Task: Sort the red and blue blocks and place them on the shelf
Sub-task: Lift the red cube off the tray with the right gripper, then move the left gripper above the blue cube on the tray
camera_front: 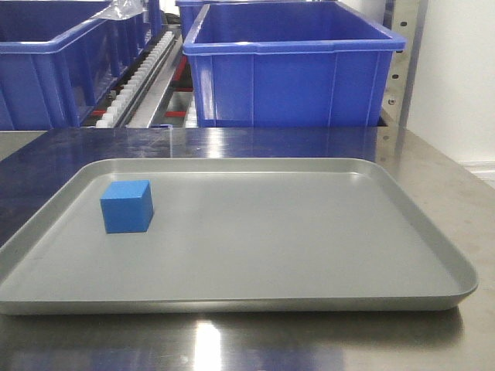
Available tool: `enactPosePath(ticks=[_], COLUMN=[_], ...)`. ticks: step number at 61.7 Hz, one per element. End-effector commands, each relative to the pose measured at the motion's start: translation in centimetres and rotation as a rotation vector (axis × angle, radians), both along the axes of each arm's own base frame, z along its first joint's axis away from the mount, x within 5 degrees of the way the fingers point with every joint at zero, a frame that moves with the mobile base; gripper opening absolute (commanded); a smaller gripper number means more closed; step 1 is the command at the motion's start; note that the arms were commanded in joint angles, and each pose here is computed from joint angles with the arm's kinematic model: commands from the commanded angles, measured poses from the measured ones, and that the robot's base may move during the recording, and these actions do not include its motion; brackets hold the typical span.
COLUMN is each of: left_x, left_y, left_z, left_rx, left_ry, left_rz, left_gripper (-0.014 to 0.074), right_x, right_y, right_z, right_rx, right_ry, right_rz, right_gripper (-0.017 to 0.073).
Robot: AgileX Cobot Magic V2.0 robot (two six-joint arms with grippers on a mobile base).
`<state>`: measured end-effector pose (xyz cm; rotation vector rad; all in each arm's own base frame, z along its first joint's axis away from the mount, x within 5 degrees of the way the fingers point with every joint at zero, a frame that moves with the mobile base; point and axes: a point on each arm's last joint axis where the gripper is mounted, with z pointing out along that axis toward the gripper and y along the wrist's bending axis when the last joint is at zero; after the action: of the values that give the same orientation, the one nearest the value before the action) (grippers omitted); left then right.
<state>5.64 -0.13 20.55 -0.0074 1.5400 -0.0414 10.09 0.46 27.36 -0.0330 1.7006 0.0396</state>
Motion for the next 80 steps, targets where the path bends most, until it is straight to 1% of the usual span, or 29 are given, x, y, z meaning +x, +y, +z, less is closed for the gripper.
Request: enactPosePath(ticks=[1,4,7,14,80], left_x=[-0.06,-0.06,-0.06,-0.06,-0.06], left_y=[0.02,0.02,0.02,0.02,0.02], left_z=[0.16,0.16,0.16,0.16,0.16], left_rx=[-0.008,-0.008,-0.008,-0.008,-0.008], left_ry=[-0.081,-0.081,-0.081,-0.081,-0.081], left_rz=[0.0,0.0,0.0,0.0,0.0], left_gripper=[0.0122,0.0122,0.0122,0.0122,0.0122], right_x=[-0.84,-1.28,-1.57,-1.76,-1.76], right_y=[-0.09,-0.11,-0.13,-0.13,-0.13], right_z=[1.82,1.88,1.94,2.03,2.03], right_rx=[-0.039,-0.039,-0.026,0.022,0.022], right_ry=[-0.161,-0.181,-0.19,-0.199,-0.199], right_rz=[-0.003,-0.004,-0.005,-0.006,-0.006], right_gripper=[0.0046,0.0046,0.0046,0.0046,0.0046])
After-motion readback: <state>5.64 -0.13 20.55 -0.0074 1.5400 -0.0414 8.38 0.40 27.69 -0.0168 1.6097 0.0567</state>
